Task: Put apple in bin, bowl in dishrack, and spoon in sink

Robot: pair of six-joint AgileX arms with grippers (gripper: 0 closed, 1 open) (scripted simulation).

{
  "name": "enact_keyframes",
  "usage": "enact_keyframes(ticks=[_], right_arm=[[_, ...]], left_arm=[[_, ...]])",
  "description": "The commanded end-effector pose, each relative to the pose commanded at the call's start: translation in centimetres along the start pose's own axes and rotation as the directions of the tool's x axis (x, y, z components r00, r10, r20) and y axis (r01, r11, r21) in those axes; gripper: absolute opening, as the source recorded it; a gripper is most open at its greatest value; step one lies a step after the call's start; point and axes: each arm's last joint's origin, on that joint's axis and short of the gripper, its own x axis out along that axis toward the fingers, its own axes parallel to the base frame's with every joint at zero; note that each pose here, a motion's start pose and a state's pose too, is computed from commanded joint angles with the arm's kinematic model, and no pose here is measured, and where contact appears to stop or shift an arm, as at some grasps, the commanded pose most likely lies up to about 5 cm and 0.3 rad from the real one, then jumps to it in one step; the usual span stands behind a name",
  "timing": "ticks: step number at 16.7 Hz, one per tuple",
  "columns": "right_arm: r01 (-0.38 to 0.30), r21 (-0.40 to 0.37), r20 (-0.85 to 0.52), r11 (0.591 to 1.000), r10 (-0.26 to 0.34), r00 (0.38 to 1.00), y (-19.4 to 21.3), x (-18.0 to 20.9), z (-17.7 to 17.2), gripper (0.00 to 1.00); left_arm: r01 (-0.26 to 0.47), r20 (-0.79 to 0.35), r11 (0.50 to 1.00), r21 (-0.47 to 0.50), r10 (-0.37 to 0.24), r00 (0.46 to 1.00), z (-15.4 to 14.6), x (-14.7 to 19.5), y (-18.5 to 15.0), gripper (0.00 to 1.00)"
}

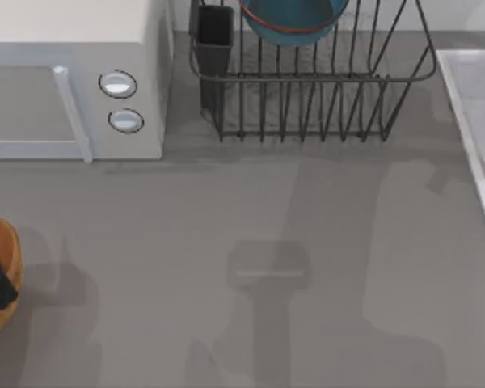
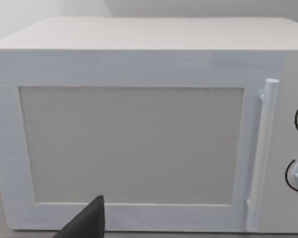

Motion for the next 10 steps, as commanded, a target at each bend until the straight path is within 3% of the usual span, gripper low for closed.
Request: enact_keyframes(ticks=[6, 10], right_arm=[[0.013, 0.001, 0.007, 1.0, -0.013, 1.0, 0.01, 0.23, -0.13, 0.0], [0.013, 0.001, 0.007, 1.0, -0.013, 1.0, 0.01, 0.23, -0.13, 0.3]], left_arm=[[0.0, 0.0, 1.0, 0.0, 0.0, 1.0, 0.0, 0.0, 0.0, 1.0], [0.0, 0.0, 1.0, 0.0, 0.0, 1.0, 0.0, 0.0, 0.0, 1.0]])
